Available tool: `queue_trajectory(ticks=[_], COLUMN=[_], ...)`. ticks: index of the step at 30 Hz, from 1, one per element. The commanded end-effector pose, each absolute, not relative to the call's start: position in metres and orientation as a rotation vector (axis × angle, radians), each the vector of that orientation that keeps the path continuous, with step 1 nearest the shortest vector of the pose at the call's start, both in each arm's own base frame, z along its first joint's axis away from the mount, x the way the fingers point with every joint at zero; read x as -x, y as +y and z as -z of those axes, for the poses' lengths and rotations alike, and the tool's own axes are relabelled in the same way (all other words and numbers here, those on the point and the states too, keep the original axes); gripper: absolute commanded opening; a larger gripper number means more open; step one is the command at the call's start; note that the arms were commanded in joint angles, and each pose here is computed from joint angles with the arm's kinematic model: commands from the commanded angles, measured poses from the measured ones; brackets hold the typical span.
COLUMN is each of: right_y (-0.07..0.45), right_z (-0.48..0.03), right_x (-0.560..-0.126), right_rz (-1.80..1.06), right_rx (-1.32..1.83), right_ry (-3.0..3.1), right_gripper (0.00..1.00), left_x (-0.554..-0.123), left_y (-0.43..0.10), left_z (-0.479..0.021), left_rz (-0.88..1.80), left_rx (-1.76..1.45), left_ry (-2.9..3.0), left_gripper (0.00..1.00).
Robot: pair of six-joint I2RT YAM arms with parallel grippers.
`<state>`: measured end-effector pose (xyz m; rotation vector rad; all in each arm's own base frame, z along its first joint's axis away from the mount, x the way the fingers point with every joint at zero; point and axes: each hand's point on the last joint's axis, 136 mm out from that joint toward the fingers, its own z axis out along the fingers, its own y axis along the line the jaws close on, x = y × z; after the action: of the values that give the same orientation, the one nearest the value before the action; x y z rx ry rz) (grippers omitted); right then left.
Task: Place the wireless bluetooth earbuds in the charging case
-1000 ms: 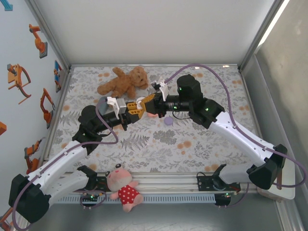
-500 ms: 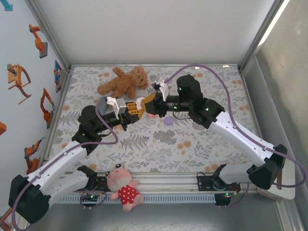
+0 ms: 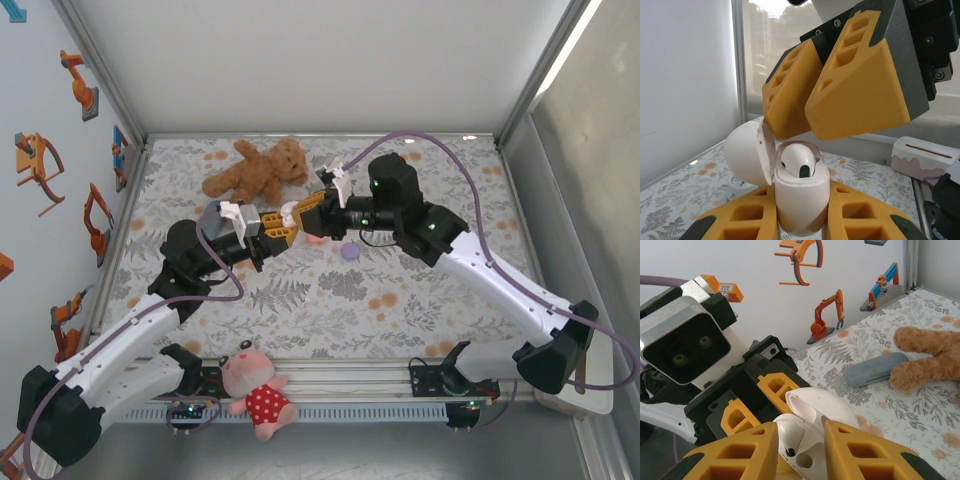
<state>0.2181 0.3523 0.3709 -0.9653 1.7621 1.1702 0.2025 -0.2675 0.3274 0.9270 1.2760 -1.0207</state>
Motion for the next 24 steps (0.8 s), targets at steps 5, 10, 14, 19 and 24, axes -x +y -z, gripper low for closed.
queue_trajectory(ticks=[5,10,14,19,24], right_y=[0.327,0.307,0.277,0.249,0.236], right_z=[-0.409,-0.401,-0.382,-0.35,-0.316], right_x=[-0.226,-0.24,-0.258,-0.267,-0.264], right_rz=[-1.067,-0.959,-0.794,-0.658,-0.606], right_rx=[0.81,0.684,0.518,0.387,0.325], right_ry=[1.692,1.734,1.811,1.897,2.025], right_gripper=[0.47,0.64,0.75,0.89,0.99], left_x=[-0.192,-0.189,-0.185,-0.179,-0.173], left_y=[-0.264,-0.26,-0.255,-0.249,-0.243], left_z=[-0.337,-0.334,-0.332,-0.333,-0.334], left_rz=[1.012,0.995,0.984,0.967,0.957], left_rx=[-0.941,-0.942,-0.943,-0.935,-0.931], left_ry=[1.234,1.248,1.254,1.252,1.251], left_gripper=[0.0,0.0,0.0,0.0,0.0])
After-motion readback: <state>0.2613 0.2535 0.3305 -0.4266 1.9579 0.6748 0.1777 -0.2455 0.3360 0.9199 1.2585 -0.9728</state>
